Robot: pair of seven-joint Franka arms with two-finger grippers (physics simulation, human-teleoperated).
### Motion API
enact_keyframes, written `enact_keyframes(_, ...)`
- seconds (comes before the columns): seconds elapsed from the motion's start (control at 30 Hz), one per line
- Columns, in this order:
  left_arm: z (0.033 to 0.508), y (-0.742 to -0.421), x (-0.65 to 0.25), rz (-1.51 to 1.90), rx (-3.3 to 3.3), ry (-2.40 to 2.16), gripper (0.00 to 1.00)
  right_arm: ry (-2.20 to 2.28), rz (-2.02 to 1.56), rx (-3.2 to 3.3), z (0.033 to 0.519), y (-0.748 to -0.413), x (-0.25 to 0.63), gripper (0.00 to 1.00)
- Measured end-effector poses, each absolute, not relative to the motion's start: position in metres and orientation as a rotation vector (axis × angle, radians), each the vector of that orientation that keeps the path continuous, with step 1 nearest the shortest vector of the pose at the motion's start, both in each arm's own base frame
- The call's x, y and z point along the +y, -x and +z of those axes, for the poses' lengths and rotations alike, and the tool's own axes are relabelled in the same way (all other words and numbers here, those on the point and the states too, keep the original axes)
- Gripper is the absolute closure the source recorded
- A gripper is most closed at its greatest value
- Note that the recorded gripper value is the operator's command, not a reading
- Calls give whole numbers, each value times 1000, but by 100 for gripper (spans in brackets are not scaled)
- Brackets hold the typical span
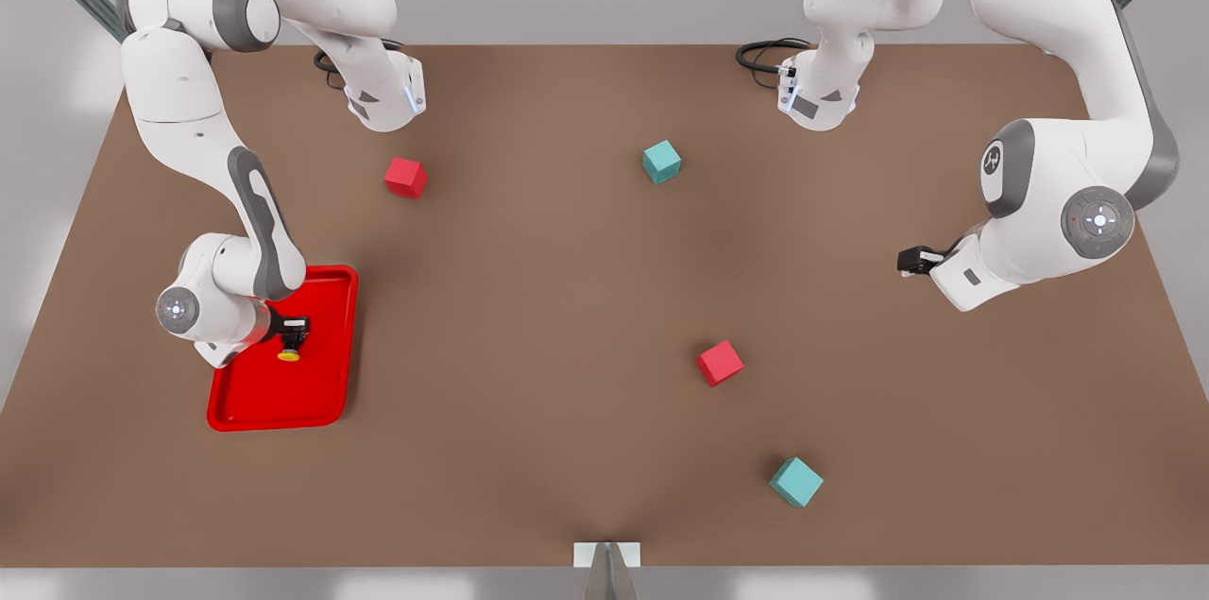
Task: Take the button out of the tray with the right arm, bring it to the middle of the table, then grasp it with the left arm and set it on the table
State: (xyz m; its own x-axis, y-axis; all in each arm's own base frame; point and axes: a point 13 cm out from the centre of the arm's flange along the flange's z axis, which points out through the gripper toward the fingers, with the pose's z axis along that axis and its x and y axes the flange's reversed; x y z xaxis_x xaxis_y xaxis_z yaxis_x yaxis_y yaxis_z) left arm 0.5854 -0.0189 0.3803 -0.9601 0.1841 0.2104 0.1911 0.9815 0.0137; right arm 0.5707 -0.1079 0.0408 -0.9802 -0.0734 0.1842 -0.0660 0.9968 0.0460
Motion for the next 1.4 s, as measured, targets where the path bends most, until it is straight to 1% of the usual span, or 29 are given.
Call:
enact_keyframes(0.07, 380, -585, -19, -50, -2918, 280, 0, -108, -60, -2953, 41, -571, -107, 52)
enact_keyframes(0.13, 380, -585, -19, -50, -2918, 280, 0, -117, -61, -2952, 41, -571, -105, 55)
enact_keyframes(0.27, 380, -586, -19, -50, -2917, 280, 0, -130, -61, -2959, 45, -575, -102, 54)
enact_keyframes(0.37, 379, -586, -19, -50, -2917, 281, 0, -159, -49, -2983, 65, -587, -96, 54)
enact_keyframes(0.43, 379, -586, -19, -50, -2917, 281, 0, -180, -48, -2981, 70, -589, -88, 54)
enact_keyframes(0.63, 379, -586, -19, -49, -2917, 281, 0, -361, -32, -2981, 90, -600, -3, 54)
enact_keyframes(0.83, 379, -586, -18, -49, -2918, 280, 0, -359, -26, -2998, 97, -604, 13, 55)
enact_keyframes(0.9, 379, -586, -18, -49, -2918, 280, 0, -390, -47, -3020, 109, -609, 45, 55)
enact_keyframes(0.97, 379, -586, -18, -49, -2918, 280, 0, -461, -64, -3031, 122, -608, 97, 55)
enact_keyframes(1.03, 379, -586, -18, -49, -2919, 280, 0, -549, -73, -3024, 127, -597, 158, 55)
enact_keyframes(1.1, 380, -587, -18, -49, -2921, 280, 0, -658, -93, -3024, 139, -582, 241, 55)
enact_keyframes(1.23, 380, -587, -18, -50, -2923, 281, 0, -806, -176, -3072, 182, -549, 402, 55)
enact_keyframes(1.3, 380, -587, -18, -50, -2924, 281, 0, -820, -207, -3074, 186, -521, 463, 55)
enact_keyframes(1.4, 380, -588, -18, -50, -2925, 281, 0, -774, -273, -3044, 180, -461, 535, 55)
